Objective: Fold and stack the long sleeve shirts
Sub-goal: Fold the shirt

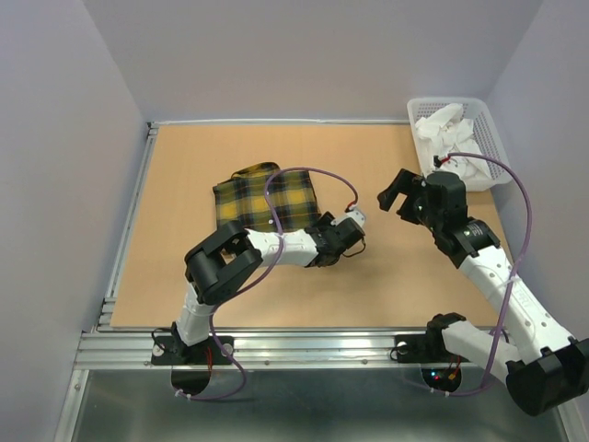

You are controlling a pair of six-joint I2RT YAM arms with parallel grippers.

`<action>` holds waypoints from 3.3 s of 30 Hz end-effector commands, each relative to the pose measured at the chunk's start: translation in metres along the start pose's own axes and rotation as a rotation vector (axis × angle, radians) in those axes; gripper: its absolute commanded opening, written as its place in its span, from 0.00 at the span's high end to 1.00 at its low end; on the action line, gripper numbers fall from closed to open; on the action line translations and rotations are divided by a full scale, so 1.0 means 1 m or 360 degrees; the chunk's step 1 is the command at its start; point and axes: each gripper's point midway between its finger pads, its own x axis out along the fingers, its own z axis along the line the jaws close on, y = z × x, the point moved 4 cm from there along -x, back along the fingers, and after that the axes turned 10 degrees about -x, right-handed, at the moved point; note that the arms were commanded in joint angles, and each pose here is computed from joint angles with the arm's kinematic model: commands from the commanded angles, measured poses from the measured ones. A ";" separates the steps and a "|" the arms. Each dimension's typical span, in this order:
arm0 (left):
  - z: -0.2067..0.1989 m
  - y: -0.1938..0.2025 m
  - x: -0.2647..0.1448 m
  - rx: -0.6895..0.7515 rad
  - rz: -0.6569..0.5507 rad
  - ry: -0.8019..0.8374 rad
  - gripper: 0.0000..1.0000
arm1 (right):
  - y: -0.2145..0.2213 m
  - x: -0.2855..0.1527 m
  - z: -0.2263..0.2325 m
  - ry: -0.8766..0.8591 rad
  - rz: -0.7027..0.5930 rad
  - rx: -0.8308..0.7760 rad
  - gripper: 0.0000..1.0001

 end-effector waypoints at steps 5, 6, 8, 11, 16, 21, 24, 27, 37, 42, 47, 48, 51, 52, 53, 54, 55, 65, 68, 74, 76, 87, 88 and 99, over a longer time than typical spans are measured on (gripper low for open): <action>0.014 0.003 0.017 0.0016 -0.0008 -0.0052 0.58 | 0.007 0.005 -0.003 0.0025 0.0009 0.0087 0.00; 0.017 0.003 0.019 0.0016 -0.0004 -0.0046 0.66 | 0.008 0.005 -0.002 0.0017 0.0019 0.0084 0.00; 0.019 0.001 0.020 0.0007 -0.0014 -0.0037 0.77 | 0.011 0.006 -0.001 0.0000 0.0035 0.0083 0.00; 0.023 0.001 0.022 -0.0030 -0.0013 -0.0013 0.85 | 0.015 0.008 0.000 -0.0013 0.0068 0.0094 0.00; 0.028 0.003 0.022 -0.0096 -0.0002 0.0043 1.00 | 0.015 0.016 0.008 -0.0037 0.0120 0.0166 0.00; 0.038 -0.001 0.005 -0.0268 -0.0048 0.0121 1.00 | 0.022 0.042 0.020 -0.0054 0.0274 0.0262 0.00; 0.043 0.002 -0.008 -0.0327 -0.0054 0.0155 1.00 | 0.024 0.062 0.028 -0.0044 0.0362 0.0378 0.00; 0.050 0.003 -0.021 -0.0404 -0.0074 0.0193 1.00 | 0.030 0.079 0.040 -0.0146 0.0467 0.0485 0.00; 0.054 0.001 -0.043 -0.0592 -0.0140 0.0291 1.00 | 0.068 0.142 0.071 -0.0490 0.0702 0.0668 0.00; 0.051 -0.002 -0.049 -0.0649 -0.0167 0.0355 1.00 | 0.087 0.171 0.082 -0.0619 0.0733 0.0706 0.00; 0.051 -0.005 -0.051 -0.0666 -0.0185 0.0379 1.00 | 0.095 0.191 0.105 -0.0706 0.0770 0.0676 0.00; 0.051 -0.007 -0.052 -0.0670 -0.0188 0.0385 1.00 | 0.104 0.198 0.107 -0.0697 0.0802 0.0671 0.00; 0.051 -0.009 -0.055 -0.0689 -0.0200 0.0397 1.00 | 0.115 0.209 0.125 -0.0739 0.0856 0.0647 0.00; 0.051 -0.011 -0.056 -0.0693 -0.0206 0.0401 1.00 | 0.121 0.209 0.133 -0.0759 0.0877 0.0627 0.00; 0.051 -0.011 -0.057 -0.0697 -0.0208 0.0402 1.00 | 0.125 0.211 0.136 -0.0761 0.0890 0.0621 0.00; 0.052 -0.011 -0.057 -0.0701 -0.0213 0.0401 1.00 | 0.126 0.213 0.142 -0.0776 0.0891 0.0614 0.00; 0.053 -0.013 -0.059 -0.0714 -0.0223 0.0402 1.00 | 0.137 0.214 0.147 -0.0781 0.0934 0.0601 0.00; 0.060 -0.028 -0.075 -0.0793 -0.0321 0.0439 1.00 | 0.170 0.211 0.176 -0.0835 0.1067 0.0570 0.00; 0.053 -0.027 -0.076 -0.0776 -0.0305 0.0496 1.00 | 0.168 0.213 0.179 -0.0851 0.1057 0.0556 0.04; 0.032 -0.022 -0.077 -0.0740 -0.0274 0.0568 1.00 | 0.162 0.217 0.184 -0.0900 0.1022 0.0508 0.29; 0.030 -0.021 -0.080 -0.0758 -0.0273 0.0579 0.98 | 0.161 0.214 0.182 -0.0908 0.1005 0.0466 0.43; 0.065 -0.053 -0.110 -0.0913 -0.0392 0.0620 0.48 | 0.154 0.200 0.136 -0.0901 0.0945 0.0317 0.99; 0.071 -0.058 -0.117 -0.0933 -0.0411 0.0655 0.43 | 0.150 0.196 0.133 -0.0912 0.0933 0.0308 0.99; 0.214 -0.030 -0.071 -0.1291 -0.0317 0.0229 0.13 | 0.096 0.186 0.056 -0.0740 0.0921 -0.0081 0.99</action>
